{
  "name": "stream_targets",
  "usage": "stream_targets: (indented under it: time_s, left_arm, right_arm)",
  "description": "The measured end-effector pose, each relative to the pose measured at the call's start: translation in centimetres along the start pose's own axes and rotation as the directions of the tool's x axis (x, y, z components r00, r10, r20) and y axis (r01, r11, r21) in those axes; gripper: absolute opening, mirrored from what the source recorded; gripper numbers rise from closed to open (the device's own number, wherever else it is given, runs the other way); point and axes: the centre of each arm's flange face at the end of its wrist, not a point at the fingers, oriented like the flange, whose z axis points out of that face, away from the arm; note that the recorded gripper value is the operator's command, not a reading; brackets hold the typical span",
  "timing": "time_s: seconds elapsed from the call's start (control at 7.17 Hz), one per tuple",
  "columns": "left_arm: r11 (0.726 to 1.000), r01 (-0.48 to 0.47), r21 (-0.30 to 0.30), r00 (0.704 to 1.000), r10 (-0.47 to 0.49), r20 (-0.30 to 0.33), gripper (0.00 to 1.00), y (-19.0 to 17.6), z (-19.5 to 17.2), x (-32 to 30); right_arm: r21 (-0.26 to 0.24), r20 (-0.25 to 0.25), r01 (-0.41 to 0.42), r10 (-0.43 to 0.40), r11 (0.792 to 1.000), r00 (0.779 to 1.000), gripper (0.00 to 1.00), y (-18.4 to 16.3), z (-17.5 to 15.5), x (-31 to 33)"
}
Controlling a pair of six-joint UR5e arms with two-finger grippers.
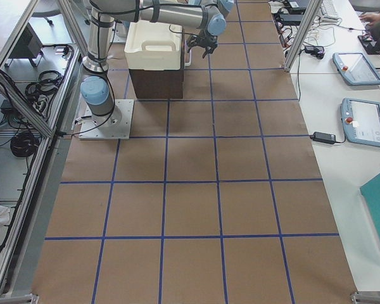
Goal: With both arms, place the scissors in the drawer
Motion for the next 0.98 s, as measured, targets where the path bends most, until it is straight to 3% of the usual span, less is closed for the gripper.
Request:
stream_targets:
  time_s: [0.7, 0.98]
  left_arm:
    - [0.996, -0.025, 0.088, 0.998, 0.019, 0.067, 0.08, -0.3, -7.5, 1.1]
    - [0.993, -0.083, 0.08, 0.994, 0.077, 0.077, 0.08, 0.9, -14.6, 5.3]
  right_arm:
    - [0.0, 0.004, 0.028, -0.028, 1.0, 1.0, 1.0, 0.0, 0.6, -0.2]
    - [-0.004, 0.003, 0.034, -0.034, 0.999, 0.999, 1.0, 0.1, 1.0, -0.5]
